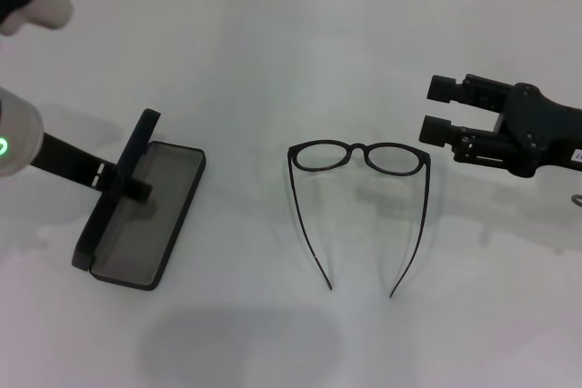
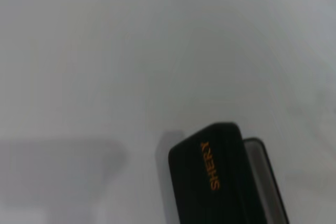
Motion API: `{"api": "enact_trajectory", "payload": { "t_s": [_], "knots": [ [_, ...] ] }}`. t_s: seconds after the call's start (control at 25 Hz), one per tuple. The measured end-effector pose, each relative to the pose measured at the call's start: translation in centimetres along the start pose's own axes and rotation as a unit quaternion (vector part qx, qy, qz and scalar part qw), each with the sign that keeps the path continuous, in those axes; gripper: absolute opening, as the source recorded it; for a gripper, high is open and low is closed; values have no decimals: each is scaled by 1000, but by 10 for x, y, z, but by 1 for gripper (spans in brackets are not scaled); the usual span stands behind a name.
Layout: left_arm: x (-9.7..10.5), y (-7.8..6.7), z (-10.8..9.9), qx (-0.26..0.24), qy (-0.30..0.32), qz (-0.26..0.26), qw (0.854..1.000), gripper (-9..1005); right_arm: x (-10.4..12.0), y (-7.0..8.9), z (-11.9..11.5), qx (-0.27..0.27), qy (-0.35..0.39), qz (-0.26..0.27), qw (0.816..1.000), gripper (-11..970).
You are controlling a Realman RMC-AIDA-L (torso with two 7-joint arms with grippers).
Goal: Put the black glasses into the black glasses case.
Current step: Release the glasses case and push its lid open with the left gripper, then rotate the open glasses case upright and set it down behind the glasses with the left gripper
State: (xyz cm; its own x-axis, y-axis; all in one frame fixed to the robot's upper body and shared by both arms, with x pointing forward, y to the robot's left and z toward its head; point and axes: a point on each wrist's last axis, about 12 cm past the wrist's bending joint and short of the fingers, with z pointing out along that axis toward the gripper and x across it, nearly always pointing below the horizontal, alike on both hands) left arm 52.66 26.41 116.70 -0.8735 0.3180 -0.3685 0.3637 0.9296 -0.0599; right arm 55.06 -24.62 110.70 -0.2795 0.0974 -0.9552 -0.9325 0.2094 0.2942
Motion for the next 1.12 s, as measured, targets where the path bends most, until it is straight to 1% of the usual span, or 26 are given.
{"api": "enact_trajectory", "payload": {
  "t_s": [0.2, 0.36, 0.6, 0.8, 0.88, 0.92, 1.04, 1.12],
  "knots": [
    [0, -7, 16, -32, 30, 21, 999, 755, 0, 0, 0, 1, -1, -1, 1000, 746],
    [-2, -16, 19, -37, 34, 44, 998, 740, 1, 0, 1, 1, -2, 0, 1000, 746],
    [-9, -20, 14, -39, 20, 57, 997, 531, 5, 2, -3, 9, -7, 3, 1000, 746],
    [-15, -24, 9, -42, 11, 71, 997, 312, 7, 4, -7, 13, -18, 2, 1000, 745],
    [-18, -27, 5, -44, 2, 82, 996, 184, 7, 8, -7, -3, -16, -5, 1000, 745],
    [-21, -29, 2, -46, -6, 89, 995, 120, 7, 12, -7, -20, -10, -9, 1000, 745],
    [-35, -36, -9, -54, -44, 130, 989, 114, 6, 23, 0, -90, 12, -19, 996, 745],
    [-46, -42, -15, -60, -77, 172, 980, 110, 5, 33, 7, -150, 32, -18, 988, 745]
  ]
}}
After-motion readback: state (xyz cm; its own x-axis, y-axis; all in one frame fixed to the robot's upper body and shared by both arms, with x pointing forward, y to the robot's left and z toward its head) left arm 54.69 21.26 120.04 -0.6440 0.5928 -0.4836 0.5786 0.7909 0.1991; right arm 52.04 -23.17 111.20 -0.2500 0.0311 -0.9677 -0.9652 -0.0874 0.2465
